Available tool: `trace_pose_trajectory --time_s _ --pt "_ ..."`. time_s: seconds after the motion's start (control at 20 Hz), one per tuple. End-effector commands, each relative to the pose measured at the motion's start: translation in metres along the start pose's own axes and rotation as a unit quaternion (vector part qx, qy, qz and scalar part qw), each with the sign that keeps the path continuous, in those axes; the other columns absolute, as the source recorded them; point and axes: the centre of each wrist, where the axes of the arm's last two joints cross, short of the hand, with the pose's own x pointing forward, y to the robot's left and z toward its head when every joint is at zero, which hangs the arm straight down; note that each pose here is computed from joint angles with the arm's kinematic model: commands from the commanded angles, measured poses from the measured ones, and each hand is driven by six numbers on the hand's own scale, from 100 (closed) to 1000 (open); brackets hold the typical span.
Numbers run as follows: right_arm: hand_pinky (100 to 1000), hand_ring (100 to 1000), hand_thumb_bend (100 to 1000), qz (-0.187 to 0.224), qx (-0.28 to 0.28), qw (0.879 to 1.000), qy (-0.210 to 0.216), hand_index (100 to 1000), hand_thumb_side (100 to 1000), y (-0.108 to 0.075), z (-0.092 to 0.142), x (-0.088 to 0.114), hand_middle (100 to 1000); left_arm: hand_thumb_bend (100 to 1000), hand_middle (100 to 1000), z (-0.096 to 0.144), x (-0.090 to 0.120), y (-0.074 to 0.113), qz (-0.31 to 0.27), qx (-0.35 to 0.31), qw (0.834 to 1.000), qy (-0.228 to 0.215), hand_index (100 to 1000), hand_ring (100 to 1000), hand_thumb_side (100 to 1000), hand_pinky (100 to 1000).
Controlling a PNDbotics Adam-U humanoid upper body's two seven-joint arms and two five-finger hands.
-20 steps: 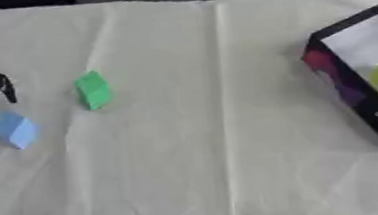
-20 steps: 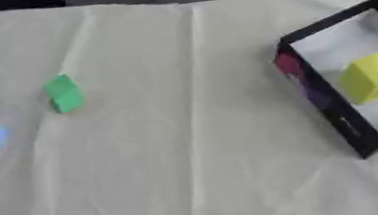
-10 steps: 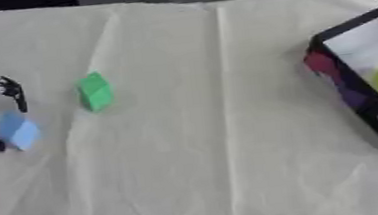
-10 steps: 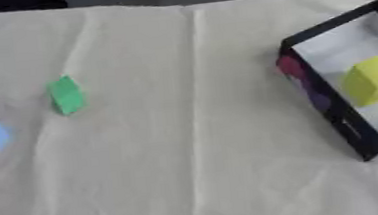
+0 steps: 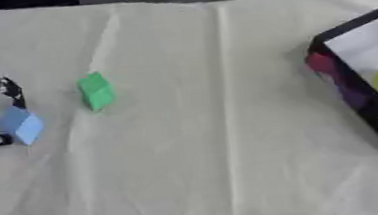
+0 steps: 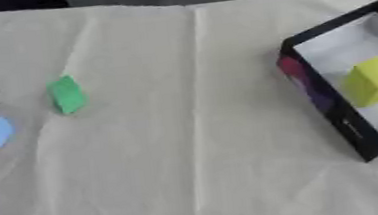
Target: Pick up the objects with one hand, pass them to the other hand, and then place them into the box on the other side of the table.
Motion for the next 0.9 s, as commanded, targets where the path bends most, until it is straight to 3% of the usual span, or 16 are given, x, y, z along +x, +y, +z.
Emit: trace_pose_trajectory --time_s 0.05,0.55,0.7,0.85,0.9 --pt "967 812 100 0.020 -0.005 1.000 -0.012 990 443 -0.012 -0.002 0.010 868 382 524 0.021 -0.006 0.027 0.000 0.045 0.999 0.018 553 741 100 845" --pt "968 812 100 0.010 0.005 0.999 -0.031 991 403 -0.012 -0.008 0.022 869 350 491 0.039 0.007 0.069 0.025 0.155 0.987 0.026 518 700 100 808" --pt "968 817 100 0.004 0.026 0.998 -0.063 993 342 -0.009 -0.016 0.039 874 292 488 0.030 0.015 0.071 0.060 0.193 0.979 0.018 512 682 100 792" --pt "963 828 136 0.003 0.071 0.989 -0.127 998 257 0.002 -0.028 0.071 875 242 484 0.012 0.029 0.071 0.122 0.222 0.967 0.005 504 661 100 777" --pt "960 830 100 0.006 0.091 0.984 -0.152 996 215 0.007 -0.031 0.083 879 227 481 0.007 0.035 0.071 0.141 0.232 0.962 0.005 504 656 100 773"
